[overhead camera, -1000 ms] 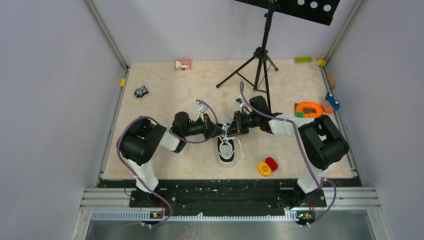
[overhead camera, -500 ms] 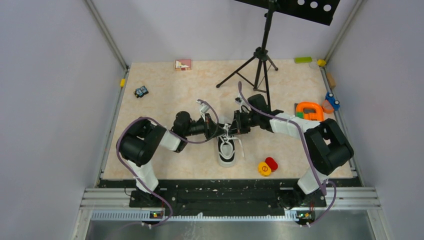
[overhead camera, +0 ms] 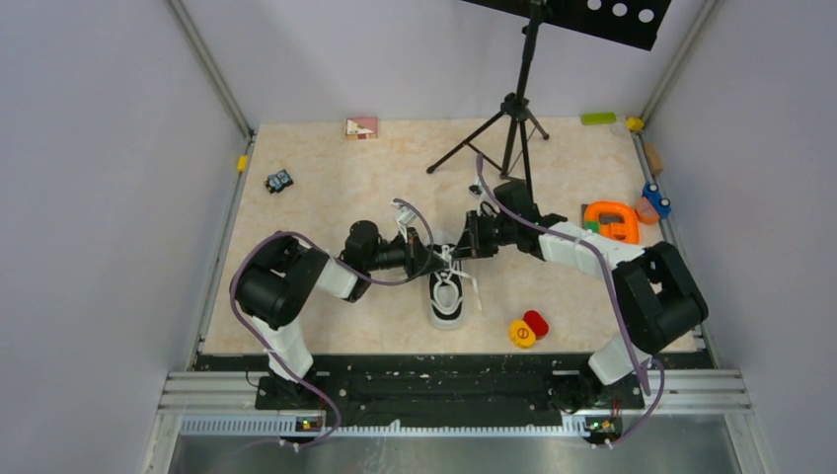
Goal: Tie the shoes
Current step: Cross the shoelace with the shoelace.
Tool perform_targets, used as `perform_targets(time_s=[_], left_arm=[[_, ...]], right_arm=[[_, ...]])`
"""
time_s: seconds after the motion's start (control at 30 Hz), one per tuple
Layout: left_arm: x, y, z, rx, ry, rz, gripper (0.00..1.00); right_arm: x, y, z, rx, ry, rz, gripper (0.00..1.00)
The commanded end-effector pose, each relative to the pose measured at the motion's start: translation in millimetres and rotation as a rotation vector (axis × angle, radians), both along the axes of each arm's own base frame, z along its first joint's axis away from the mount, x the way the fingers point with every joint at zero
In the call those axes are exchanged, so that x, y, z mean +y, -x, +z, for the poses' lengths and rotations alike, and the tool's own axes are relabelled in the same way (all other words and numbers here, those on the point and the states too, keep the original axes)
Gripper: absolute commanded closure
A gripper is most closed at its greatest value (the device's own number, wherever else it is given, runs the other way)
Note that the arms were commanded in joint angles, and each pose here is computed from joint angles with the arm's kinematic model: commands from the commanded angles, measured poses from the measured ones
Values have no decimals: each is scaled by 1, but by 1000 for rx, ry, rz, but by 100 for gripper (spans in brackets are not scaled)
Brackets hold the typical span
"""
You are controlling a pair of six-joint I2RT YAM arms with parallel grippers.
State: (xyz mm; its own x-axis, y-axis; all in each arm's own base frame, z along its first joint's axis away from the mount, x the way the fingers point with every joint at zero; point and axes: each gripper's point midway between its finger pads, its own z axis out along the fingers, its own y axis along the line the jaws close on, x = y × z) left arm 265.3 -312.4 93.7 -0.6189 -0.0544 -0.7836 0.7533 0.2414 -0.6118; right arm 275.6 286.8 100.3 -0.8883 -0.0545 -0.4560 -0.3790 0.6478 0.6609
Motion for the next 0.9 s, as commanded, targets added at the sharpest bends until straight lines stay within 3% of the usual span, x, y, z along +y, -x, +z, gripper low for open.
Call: perform_targets(time_s=[0.0, 0.63, 0.73, 0.87], left_arm=[[-3, 6, 10, -40, 12, -41, 100], [3, 3, 17, -50, 14, -24, 100], [4, 0, 18, -51, 13, -12, 100], [3, 0, 20, -51, 16, -17, 100]], right_arm=[[3, -27, 46, -161, -50, -34, 100], [-7, -35, 45, -194, -3, -101, 100], [-9, -30, 41, -173, 2, -101, 83], [-8, -19, 39, -143, -22, -87, 80]])
